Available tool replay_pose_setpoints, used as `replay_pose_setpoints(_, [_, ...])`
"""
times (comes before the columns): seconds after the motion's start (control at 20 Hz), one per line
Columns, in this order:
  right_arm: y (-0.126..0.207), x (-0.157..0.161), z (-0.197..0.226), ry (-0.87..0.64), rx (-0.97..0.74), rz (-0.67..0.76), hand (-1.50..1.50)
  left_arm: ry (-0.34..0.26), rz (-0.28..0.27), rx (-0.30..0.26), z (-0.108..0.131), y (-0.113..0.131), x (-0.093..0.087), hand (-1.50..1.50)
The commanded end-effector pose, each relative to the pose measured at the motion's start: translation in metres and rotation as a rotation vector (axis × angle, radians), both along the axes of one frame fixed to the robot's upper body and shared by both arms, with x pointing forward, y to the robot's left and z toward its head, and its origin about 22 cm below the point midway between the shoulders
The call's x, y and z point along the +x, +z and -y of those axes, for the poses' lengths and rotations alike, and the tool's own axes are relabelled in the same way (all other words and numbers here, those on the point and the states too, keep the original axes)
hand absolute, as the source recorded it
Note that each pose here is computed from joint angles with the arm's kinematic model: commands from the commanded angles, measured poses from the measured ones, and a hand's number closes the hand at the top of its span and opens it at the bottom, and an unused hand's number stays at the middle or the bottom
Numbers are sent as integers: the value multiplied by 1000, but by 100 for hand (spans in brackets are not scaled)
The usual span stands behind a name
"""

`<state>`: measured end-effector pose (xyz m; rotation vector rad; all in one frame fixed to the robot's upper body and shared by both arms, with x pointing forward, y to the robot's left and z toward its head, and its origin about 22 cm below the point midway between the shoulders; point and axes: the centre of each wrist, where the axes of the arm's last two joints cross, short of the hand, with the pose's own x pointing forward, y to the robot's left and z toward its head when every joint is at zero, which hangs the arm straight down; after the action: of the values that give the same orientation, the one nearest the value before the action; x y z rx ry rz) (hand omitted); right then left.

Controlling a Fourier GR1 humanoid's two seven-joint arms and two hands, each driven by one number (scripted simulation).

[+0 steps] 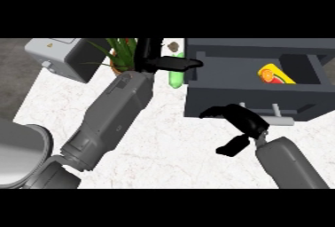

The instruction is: Pick up the cup, place it into the drawer and close the drawer

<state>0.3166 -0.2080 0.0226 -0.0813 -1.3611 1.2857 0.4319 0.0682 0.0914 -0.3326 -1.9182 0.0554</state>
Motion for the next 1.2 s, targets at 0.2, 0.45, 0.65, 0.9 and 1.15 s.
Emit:
replay_pose_setpoints(0.2, [-32, 47, 16, -104, -27, 20, 150, -1, -22, -19, -39, -22, -7, -150])
replay_pose_setpoints(0.45, [2, 80, 43, -201, 91, 147, 150, -38, -12, -31, -42, -14, -8, -150])
replay_pose_setpoints(0.65, [25, 99, 54, -283, 135, 220, 150, -57, -22, -31, -61, -30, -15, -150])
replay_pose_setpoints(0.9, [66, 114, 88, -388, 154, 250, 150, -79, -4, -30, -66, -10, -9, -150])
replay_pose_setpoints(1.15, [79, 114, 102, -409, 199, 258, 150, -116, -7, -20, -71, -24, -17, -150])
